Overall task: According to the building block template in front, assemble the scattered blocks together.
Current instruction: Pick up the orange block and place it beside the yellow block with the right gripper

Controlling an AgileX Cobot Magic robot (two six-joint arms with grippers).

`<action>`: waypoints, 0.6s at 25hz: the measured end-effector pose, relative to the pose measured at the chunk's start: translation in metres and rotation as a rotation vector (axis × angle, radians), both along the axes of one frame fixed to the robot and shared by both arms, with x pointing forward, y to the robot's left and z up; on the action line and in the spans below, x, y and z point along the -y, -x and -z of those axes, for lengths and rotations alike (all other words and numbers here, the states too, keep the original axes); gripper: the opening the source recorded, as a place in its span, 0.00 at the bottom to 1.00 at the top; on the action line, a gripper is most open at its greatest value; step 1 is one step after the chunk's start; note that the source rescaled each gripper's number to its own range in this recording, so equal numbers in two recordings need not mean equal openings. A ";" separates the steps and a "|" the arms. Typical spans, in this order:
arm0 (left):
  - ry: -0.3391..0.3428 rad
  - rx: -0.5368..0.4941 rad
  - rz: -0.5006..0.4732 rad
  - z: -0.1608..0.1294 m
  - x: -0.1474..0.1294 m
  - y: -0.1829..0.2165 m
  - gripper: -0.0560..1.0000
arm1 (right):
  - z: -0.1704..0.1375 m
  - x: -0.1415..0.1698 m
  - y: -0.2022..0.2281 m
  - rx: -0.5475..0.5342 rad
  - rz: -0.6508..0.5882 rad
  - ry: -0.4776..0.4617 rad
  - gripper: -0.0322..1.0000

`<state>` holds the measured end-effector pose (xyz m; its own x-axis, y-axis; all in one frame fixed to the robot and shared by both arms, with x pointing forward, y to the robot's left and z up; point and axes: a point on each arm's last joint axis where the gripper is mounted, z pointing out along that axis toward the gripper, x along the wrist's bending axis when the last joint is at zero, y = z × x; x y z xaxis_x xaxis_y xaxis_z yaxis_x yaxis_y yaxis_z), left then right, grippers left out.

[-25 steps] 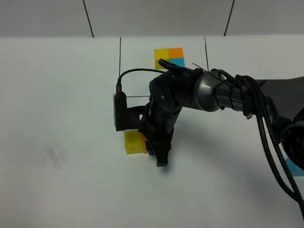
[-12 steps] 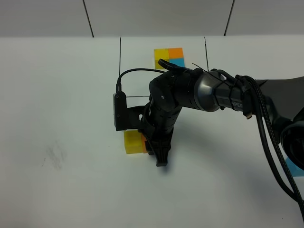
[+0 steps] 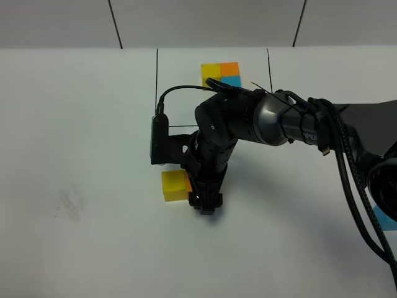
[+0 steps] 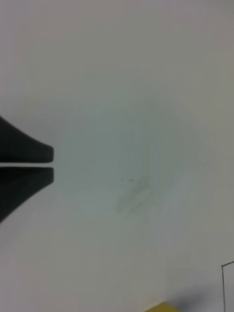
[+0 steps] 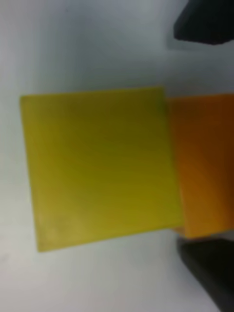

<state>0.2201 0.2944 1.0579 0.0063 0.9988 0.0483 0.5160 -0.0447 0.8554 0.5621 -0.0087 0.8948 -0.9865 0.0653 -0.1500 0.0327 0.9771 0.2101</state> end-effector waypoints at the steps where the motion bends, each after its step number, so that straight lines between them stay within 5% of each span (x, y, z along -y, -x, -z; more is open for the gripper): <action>1: 0.000 0.000 0.000 0.000 0.000 0.000 0.05 | -0.003 0.001 -0.001 0.005 0.005 -0.005 0.83; 15: 0.000 0.000 0.000 0.000 0.000 0.000 0.05 | -0.056 0.044 -0.017 0.011 0.181 0.002 0.82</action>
<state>0.2201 0.2944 1.0579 0.0063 0.9988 0.0483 0.5160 -0.0447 0.8554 0.5786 -0.0523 0.9504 -0.9569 0.2418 -0.1607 0.2063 0.9558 0.2095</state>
